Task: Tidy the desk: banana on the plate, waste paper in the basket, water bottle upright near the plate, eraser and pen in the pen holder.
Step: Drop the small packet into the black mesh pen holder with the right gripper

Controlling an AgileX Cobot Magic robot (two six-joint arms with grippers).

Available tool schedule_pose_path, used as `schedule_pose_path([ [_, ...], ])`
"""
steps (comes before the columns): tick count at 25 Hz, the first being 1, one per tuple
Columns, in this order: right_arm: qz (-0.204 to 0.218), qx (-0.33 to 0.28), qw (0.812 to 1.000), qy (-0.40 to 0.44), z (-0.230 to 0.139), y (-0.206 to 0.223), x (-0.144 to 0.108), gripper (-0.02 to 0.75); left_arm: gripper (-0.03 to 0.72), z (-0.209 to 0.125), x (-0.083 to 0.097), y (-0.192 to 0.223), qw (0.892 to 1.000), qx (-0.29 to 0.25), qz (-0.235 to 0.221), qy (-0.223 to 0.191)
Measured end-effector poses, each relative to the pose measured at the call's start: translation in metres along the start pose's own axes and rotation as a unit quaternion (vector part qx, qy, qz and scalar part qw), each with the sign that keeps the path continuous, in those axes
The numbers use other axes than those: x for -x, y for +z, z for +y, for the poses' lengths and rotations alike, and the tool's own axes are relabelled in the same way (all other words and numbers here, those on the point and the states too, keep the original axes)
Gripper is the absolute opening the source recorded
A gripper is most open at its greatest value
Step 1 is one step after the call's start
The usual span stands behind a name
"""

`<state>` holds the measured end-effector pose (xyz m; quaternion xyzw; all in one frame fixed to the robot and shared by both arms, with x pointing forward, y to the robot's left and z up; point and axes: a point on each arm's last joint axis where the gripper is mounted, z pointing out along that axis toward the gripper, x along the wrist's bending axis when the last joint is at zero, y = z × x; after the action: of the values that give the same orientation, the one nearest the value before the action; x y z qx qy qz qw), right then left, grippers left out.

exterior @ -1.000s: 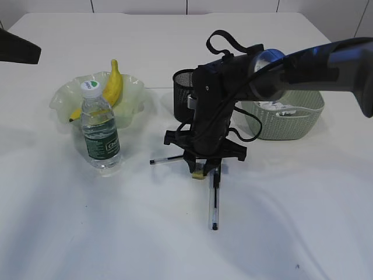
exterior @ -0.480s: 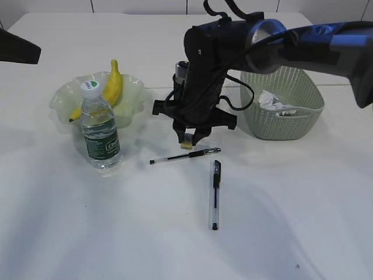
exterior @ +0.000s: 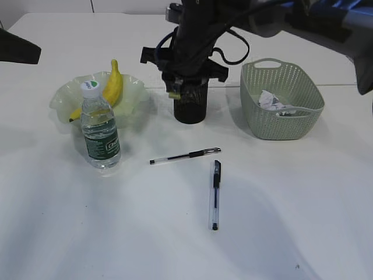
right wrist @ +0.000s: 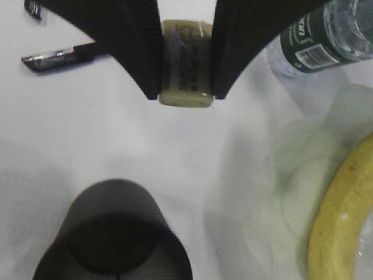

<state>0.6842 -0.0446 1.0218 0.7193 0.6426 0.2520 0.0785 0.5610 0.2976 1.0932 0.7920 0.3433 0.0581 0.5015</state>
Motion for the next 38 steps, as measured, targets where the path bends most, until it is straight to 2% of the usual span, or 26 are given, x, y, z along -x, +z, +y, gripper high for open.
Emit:
schedule_pose_path([
  [10,-0.014,0.118,0.991,-0.057,0.029,-0.021,-0.003,0.182,0.236,0.000,0.000,0.000,1.000,0.000,0.000,0.000],
  [17,-0.044,0.186,0.976,-0.102,0.043,-0.023,0.003,0.181,0.236,0.000,0.000,0.000,1.000,0.000,0.000,0.000],
  [28,-0.068,0.205,0.973,-0.087,0.063,-0.022,0.032,0.181,0.235,0.000,0.000,0.000,1.000,0.000,0.000,-0.002],
  [38,-0.066,0.202,0.973,-0.088,0.062,0.002,0.036,0.181,0.235,0.000,0.000,0.000,1.000,-0.001,0.000,-0.005],
])
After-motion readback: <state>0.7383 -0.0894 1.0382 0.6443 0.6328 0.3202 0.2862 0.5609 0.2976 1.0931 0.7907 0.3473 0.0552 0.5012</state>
